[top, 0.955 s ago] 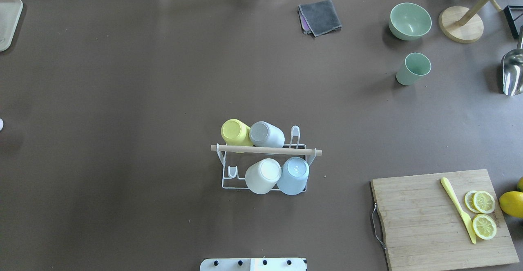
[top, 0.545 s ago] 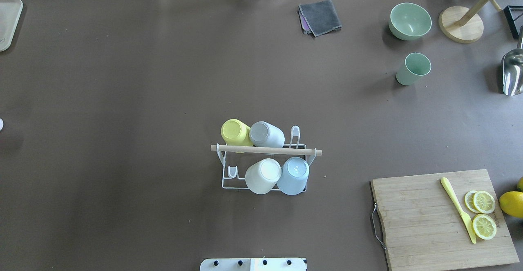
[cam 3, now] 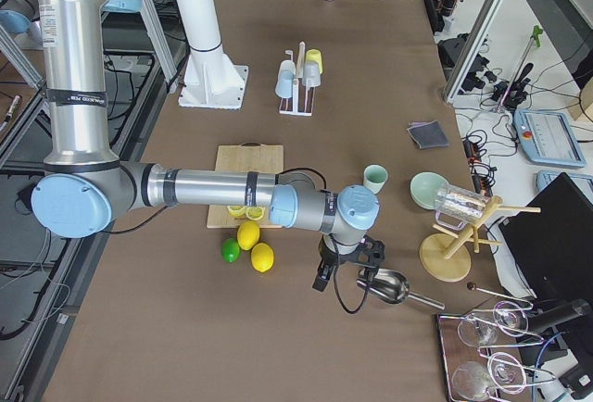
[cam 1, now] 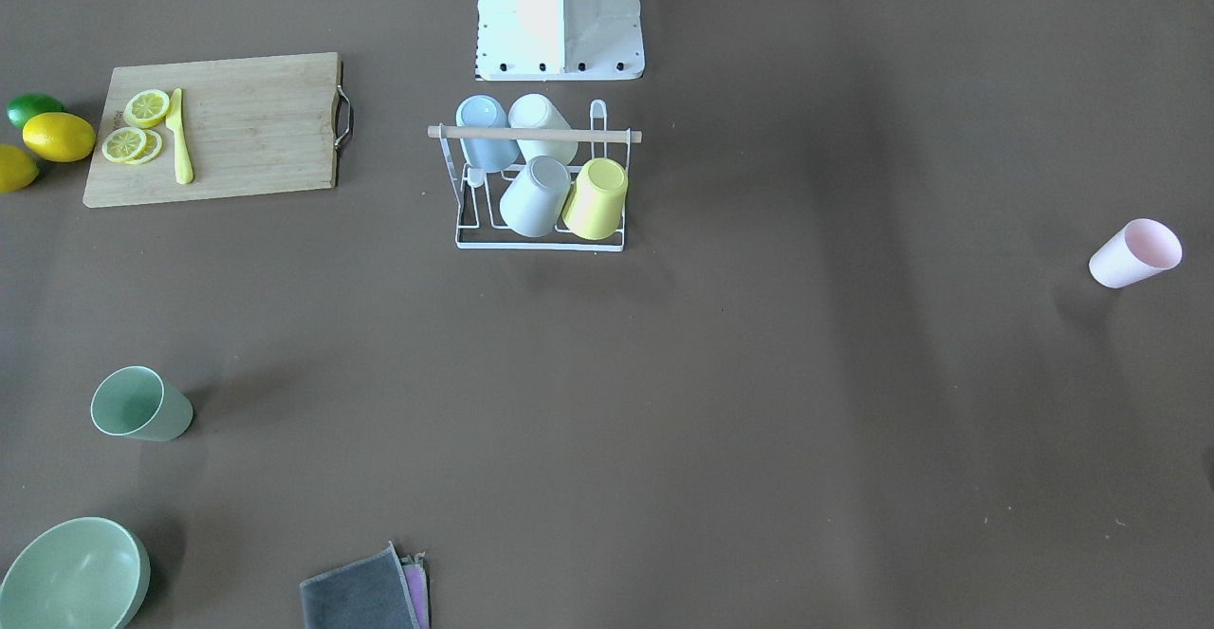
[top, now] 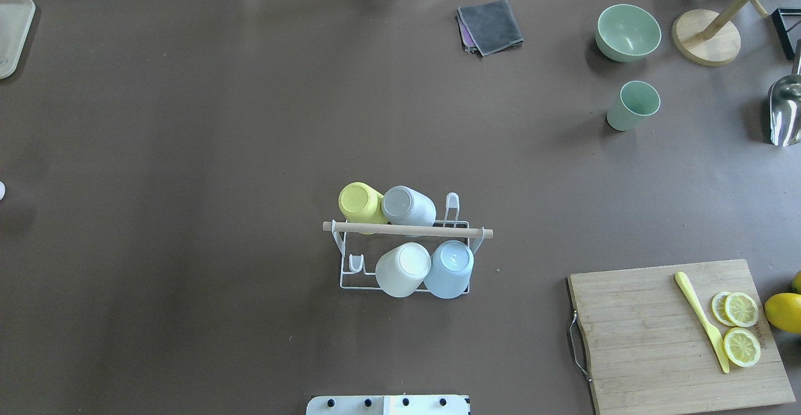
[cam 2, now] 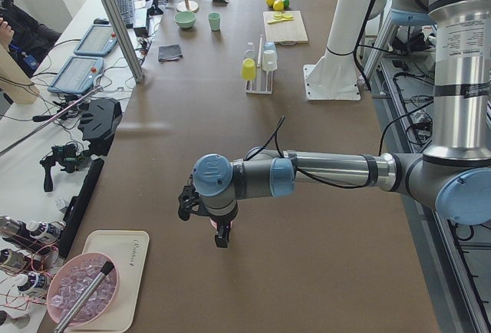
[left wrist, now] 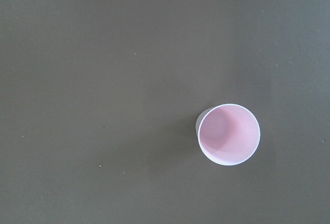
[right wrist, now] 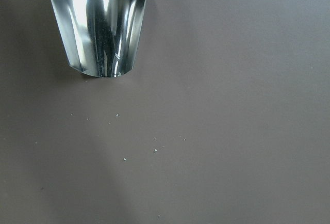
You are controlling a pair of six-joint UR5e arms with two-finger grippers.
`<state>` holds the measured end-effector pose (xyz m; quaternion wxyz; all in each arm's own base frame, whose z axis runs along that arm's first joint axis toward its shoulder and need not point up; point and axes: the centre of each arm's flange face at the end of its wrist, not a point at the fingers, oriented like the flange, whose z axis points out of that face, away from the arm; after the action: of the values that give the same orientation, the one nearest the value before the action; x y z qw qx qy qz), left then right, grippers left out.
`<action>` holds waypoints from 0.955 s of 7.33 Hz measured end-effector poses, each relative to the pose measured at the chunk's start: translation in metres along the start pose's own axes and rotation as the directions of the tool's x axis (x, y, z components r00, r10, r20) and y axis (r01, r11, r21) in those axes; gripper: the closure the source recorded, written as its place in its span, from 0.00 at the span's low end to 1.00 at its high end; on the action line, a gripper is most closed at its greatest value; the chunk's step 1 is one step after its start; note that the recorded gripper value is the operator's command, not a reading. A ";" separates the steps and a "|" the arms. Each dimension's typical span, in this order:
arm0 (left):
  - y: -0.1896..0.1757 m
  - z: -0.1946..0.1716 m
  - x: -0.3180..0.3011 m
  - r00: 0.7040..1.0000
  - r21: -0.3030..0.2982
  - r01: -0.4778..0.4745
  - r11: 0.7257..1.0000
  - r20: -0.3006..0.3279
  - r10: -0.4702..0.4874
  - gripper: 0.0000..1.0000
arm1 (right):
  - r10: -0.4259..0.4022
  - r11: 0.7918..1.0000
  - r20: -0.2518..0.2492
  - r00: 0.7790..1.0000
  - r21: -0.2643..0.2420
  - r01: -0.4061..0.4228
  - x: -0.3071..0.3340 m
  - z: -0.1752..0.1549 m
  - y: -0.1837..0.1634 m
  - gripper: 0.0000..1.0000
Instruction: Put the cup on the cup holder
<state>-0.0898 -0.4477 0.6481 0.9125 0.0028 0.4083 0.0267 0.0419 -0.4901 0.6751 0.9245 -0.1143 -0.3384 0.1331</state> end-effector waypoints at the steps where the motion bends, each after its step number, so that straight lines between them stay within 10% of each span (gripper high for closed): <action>1: 0.000 0.002 -0.002 1.000 -0.004 0.003 1.000 -0.002 -0.003 0.02 | -0.002 1.000 0.004 1.000 0.003 0.002 -0.002 -0.002 0.000 0.00; 7: -0.040 0.006 0.050 0.992 -0.008 -0.124 0.992 0.010 0.124 0.02 | -0.002 1.000 0.011 1.000 0.001 0.002 -0.003 -0.002 0.000 0.00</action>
<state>-0.0500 -0.4848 0.6139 0.9113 0.0249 0.4022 0.0846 0.0411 -0.4907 0.6719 0.9229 -0.1128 -0.3434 0.1329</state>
